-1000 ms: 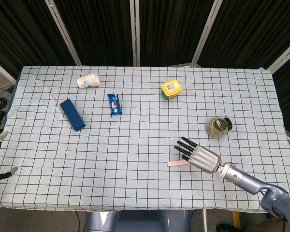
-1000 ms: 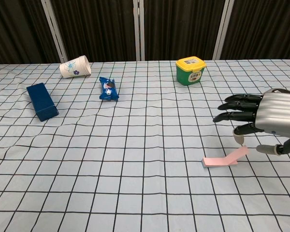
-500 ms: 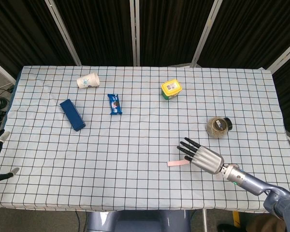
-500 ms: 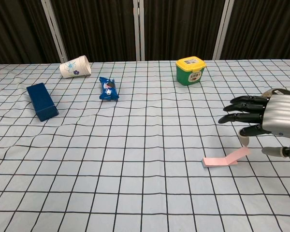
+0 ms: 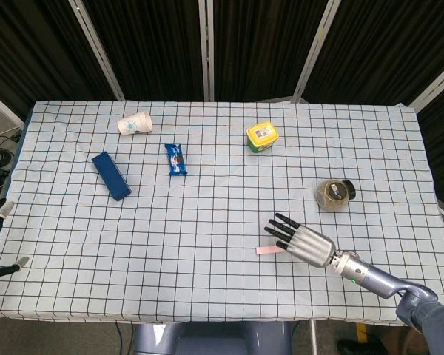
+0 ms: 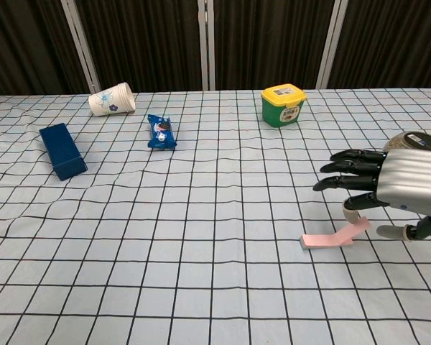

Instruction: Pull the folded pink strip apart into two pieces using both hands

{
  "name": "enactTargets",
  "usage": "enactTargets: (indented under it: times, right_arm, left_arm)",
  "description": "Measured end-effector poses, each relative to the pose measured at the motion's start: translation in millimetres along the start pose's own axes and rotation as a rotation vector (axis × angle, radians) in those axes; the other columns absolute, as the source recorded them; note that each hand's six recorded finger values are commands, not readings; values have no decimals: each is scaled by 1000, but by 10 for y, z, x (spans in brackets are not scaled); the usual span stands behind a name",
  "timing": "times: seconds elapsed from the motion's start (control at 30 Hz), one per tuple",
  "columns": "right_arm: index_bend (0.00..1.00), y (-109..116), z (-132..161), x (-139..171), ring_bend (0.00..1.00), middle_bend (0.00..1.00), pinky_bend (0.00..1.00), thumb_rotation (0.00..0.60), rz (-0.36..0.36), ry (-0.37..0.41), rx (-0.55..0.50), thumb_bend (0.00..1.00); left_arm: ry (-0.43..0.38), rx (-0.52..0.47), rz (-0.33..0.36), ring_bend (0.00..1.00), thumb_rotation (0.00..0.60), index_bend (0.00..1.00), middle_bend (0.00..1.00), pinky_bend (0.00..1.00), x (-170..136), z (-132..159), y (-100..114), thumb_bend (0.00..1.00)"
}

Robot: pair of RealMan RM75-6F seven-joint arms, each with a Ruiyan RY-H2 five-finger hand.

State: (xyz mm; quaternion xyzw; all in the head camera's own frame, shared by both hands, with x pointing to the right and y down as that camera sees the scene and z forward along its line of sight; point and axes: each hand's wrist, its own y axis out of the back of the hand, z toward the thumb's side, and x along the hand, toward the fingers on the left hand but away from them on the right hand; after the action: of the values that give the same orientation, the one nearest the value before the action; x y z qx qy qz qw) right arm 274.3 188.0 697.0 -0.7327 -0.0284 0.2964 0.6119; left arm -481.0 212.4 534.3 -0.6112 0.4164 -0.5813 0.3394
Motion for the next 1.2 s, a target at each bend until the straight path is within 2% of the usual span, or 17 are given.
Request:
enactTargets:
  times: [0.17, 0.43, 0.6, 1.2]
  right_arm:
    - [465, 1, 3, -20, 0, 116, 0, 600, -8, -5, -23, 290]
    - [487, -18, 14, -31, 0, 119, 0, 600, -2, 0, -28, 378]
    - [493, -22, 32, -38, 0, 122, 0, 600, -5, 4, -34, 380]
    - [657, 0, 60, -127, 0, 158, 0, 600, -39, -27, -114, 415]
  left_arm:
    - [-2, 3, 0, 0, 600, 0, 0, 0, -2, 3, -4, 0]
    - [-3, 6, 0, 0, 600, 0, 0, 0, -2, 13, -10, 0]
    - [-2, 5, -1, 0, 600, 0, 0, 0, -2, 13, -12, 0]
    - [-2, 2, -3, 0, 600, 0, 0, 0, -3, 7, -13, 0]
